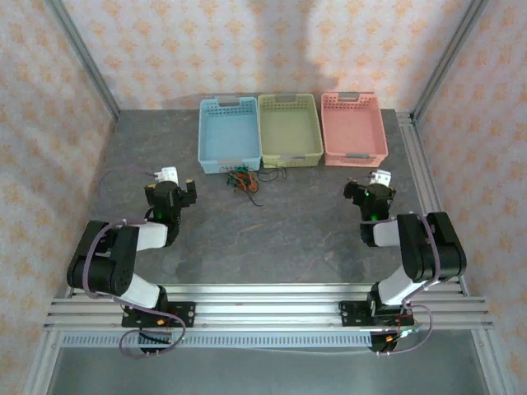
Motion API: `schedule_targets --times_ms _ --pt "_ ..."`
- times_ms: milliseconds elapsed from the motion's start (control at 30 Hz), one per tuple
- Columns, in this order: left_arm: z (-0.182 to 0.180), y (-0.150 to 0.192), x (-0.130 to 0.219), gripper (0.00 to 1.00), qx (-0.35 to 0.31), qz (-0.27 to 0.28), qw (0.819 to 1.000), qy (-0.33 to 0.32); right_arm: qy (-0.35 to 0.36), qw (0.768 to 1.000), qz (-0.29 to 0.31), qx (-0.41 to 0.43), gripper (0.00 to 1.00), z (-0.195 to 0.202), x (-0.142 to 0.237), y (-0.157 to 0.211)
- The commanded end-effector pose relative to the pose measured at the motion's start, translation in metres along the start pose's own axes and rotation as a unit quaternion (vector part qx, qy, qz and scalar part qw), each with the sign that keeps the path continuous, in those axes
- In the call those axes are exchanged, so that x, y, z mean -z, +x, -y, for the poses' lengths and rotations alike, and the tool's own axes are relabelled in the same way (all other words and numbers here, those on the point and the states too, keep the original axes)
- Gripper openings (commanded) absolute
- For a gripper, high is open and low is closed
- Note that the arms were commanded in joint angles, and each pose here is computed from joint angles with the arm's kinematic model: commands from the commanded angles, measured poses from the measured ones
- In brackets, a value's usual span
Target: Untangle the cables
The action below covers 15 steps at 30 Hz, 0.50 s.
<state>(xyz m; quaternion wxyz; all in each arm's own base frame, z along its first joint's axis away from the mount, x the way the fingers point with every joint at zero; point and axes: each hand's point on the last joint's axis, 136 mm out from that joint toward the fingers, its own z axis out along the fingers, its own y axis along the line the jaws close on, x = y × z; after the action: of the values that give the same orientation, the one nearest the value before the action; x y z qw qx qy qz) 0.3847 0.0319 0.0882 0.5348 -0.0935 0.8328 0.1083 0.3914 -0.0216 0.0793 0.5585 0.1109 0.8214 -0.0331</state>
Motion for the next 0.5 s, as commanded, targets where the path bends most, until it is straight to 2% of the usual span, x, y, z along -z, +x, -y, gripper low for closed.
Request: schedule_targets --times_ms 0,467 --pt "-0.0063 -0.0097 -0.0005 1.00 0.013 0.019 1.000 -0.014 -0.007 1.000 0.018 -0.003 0.99 -0.0017 0.0009 -0.0134" --pt "-0.0062 -0.0098 -0.0005 1.00 0.012 0.019 1.000 -0.013 -0.006 1.000 0.020 -0.002 0.99 -0.0017 0.0014 -0.0138"
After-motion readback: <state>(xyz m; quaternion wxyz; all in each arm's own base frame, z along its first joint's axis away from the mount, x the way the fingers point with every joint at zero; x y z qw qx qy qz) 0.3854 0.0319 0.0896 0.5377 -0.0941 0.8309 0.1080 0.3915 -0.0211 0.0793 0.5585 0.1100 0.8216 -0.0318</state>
